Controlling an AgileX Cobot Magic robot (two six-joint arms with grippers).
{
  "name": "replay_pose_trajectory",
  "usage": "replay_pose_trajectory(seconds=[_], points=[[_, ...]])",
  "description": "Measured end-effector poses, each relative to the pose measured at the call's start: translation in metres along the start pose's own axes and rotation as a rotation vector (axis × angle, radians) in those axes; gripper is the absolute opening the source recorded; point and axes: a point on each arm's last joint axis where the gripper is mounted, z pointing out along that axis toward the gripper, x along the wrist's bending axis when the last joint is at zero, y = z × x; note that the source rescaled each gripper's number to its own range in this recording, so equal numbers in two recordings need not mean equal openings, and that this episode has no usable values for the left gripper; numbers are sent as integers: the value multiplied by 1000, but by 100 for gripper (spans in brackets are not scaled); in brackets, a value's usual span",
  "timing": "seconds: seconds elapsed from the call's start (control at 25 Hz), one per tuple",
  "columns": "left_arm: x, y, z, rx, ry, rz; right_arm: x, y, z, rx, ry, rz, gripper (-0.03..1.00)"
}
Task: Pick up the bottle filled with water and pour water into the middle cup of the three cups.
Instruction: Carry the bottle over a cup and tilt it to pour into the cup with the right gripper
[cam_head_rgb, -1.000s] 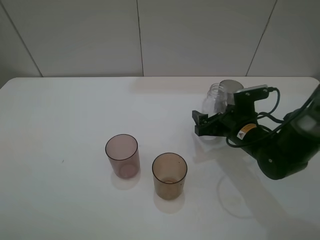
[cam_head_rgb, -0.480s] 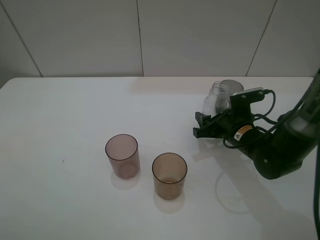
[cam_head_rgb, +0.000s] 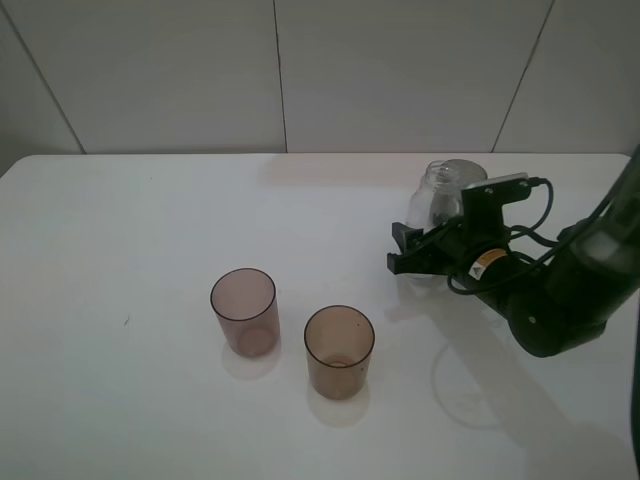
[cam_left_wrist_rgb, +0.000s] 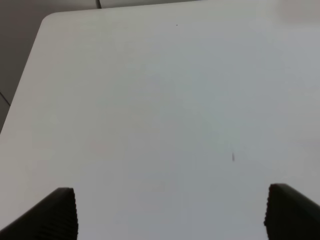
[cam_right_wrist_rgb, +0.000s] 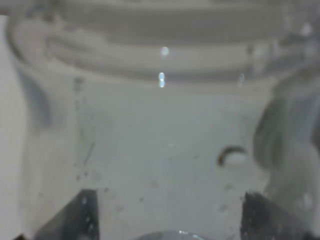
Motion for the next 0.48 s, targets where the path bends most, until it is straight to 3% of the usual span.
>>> replay_pose_trajectory(seconds=[0.24,0.48], points=[[0,0,0,0,0,0,-3,34,-35,-49,-42,-73,3],[0,0,0,0,0,0,-3,50,-75,72,-25,-203,3]])
